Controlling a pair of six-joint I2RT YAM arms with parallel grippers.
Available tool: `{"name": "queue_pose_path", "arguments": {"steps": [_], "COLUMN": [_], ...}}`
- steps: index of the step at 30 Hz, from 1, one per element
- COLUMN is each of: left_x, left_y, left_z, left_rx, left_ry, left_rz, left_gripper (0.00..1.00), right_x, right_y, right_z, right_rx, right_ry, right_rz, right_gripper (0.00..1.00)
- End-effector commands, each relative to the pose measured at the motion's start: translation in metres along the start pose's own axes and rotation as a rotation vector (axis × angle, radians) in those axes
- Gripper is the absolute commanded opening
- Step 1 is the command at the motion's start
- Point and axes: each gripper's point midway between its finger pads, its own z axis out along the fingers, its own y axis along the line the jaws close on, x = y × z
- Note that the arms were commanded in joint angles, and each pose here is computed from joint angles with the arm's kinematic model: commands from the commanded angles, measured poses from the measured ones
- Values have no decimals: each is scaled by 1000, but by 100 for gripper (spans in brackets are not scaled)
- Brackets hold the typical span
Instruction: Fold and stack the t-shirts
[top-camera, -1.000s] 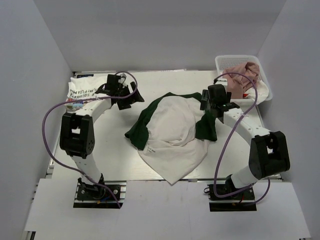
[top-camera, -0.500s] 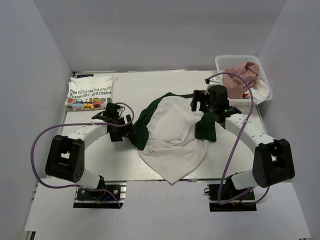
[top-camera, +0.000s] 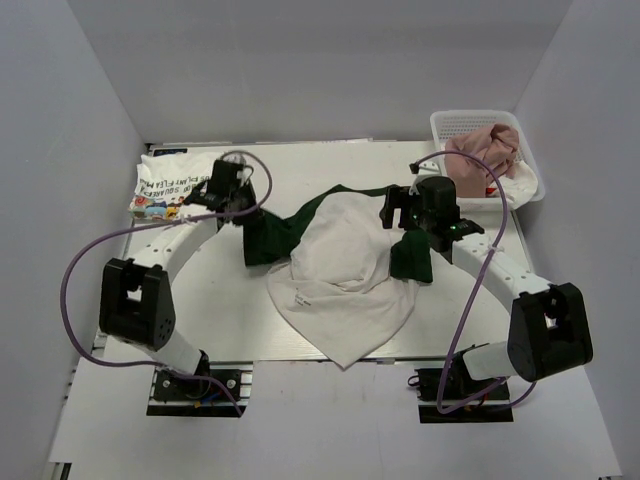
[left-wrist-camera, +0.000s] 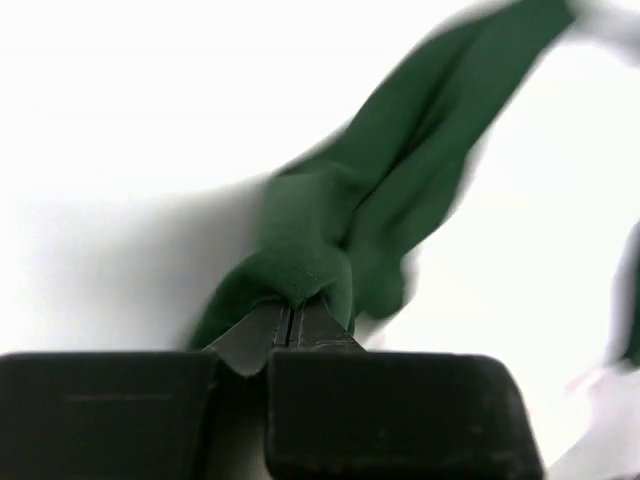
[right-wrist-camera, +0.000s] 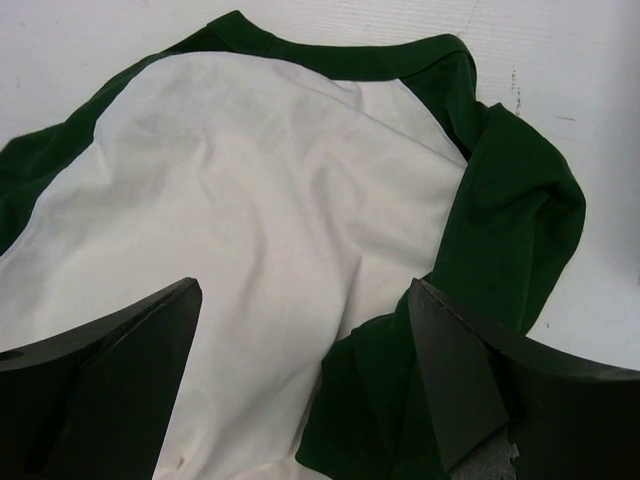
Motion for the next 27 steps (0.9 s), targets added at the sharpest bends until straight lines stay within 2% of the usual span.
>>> {"name": "queue_pose_path", "arguments": {"steps": [1, 4, 5, 6, 8, 9, 10, 11, 12, 14, 16, 17, 18, 19, 20, 21, 23, 27], "left_x": [-80, -126, -158, -157, -190, -192, -184, -190, -182, -156, -139, -104, -113, -104, -61, -56, -17, 29], "left_y": [-39, -74, -98, -106, -135, -141, -136, -141, -141, -133, -121, -98, -103, -98, -74, -72, -60, -43], "left_z": [-7, 16, 7, 35, 36, 45, 76, 71, 77, 78, 64, 74, 31, 17, 23, 13, -9, -9], "left_rx": [74, 155, 214, 249, 339, 364, 350, 353, 358, 336, 312, 278, 303, 302, 271, 287, 326, 319], "left_ry": [-195, -237, -299, -258, -323, -314, -268, -250, -205, -121, -107, -57, -136, -152, -80, -107, -83, -14], "left_rz": [53, 96, 131, 138, 179, 196, 202, 211, 228, 242, 246, 236, 233, 206, 177, 160, 134, 172], "left_gripper": [0, 0, 0, 0, 0, 1, 20, 71, 98, 100, 100, 100, 100, 100, 100, 100, 100, 100], "right_x": [-15, -17, -16, -15, -15, -9, -9, -12, -6, -1, 2, 3, 3, 4, 3, 6, 10, 10], "right_y": [4, 0, -3, -5, -6, -9, -9, -7, -8, -8, -3, -2, -1, 1, 2, 2, 6, 10], "right_z": [-1, 6, 7, 10, 14, 19, 21, 22, 25, 26, 29, 28, 29, 30, 31, 32, 34, 34], "right_rx": [-21, -9, 11, 23, 30, 41, 41, 36, 41, 35, 18, 8, 2, -11, -12, -10, -40, -54], "right_ry": [-60, -66, -60, -54, -45, -24, -19, -20, 9, 24, 28, 27, 25, 26, 20, 27, 42, 48], "right_rz": [-9, -8, -9, -3, -3, 4, 5, 3, 9, 13, 21, 26, 31, 35, 39, 47, 51, 55], "right_gripper": [90, 90, 90, 90, 90, 90, 90, 90, 90, 90, 90, 90, 90, 90, 90, 90, 90, 90]}}
